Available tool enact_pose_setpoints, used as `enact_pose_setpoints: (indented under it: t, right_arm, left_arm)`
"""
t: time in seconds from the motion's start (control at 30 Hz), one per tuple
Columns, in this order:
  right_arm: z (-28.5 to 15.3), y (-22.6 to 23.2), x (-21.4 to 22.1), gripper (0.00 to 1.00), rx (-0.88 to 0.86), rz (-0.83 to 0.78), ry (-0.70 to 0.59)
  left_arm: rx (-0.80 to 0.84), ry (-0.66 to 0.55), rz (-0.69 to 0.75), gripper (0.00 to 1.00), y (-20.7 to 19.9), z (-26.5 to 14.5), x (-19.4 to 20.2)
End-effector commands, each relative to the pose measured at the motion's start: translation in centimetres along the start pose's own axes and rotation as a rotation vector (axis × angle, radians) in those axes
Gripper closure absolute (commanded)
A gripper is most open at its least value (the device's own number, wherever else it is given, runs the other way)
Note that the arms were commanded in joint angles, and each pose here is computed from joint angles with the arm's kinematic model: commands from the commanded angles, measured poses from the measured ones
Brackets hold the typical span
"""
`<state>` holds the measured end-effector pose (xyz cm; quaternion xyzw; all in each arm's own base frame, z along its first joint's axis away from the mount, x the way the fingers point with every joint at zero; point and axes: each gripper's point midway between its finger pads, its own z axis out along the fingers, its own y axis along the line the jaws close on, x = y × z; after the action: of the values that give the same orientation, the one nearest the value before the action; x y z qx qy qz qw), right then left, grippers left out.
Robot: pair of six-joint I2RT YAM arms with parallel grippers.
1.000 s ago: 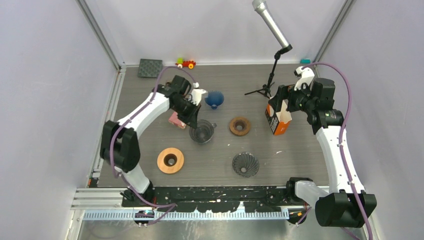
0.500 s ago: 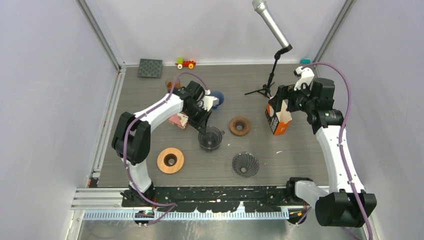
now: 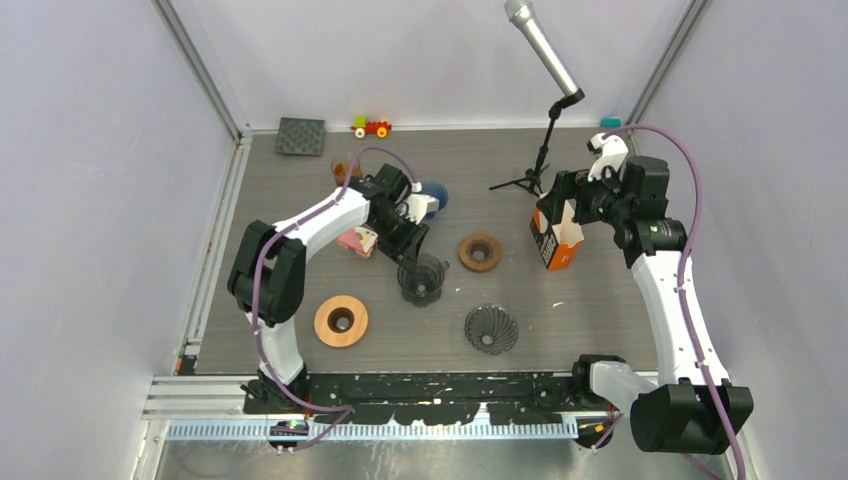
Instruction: Place the coffee filter in the dripper
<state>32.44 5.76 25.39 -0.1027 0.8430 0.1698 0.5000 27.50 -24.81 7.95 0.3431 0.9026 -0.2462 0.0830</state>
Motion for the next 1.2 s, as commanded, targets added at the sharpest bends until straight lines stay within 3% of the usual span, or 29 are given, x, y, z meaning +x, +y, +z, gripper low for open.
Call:
enact_pose_setpoints:
  t: [0.0, 0.27, 0.47, 0.7, 1.17]
  right_arm:
    - [-0.2, 0.4, -1.0, 0.00, -0.018, -0.032, -0.025]
    - [-0.2, 0.5, -1.0, 0.00, -0.024, -0.036, -0.022]
    - [-0.1, 0.5, -0.8, 0.00, -0.029, -0.046, -0.013]
    - [0.4, 0.4, -0.3, 0.00, -0.043, -0.041, 0.016]
    - [0.6, 0.4, 0.1, 0.00, -0.048, -0.036, 0.036]
  left_arm:
    - [-0.016, -0.079, 0.046, 0.52, -0.7, -1.9, -2.1]
    - [-0.247, -0.152, 0.179, 0.27, 1.2, -7.9, -1.3]
    - [-0.357, -0.153, 0.222, 0.12, 4.1, -12.6, 5.2]
    - [-0.426, -0.012, 0.293, 0.12, 7.9, -11.8, 13.0]
    - [-0.303, 0.118, 0.274, 0.20, 8.9, -6.7, 15.9]
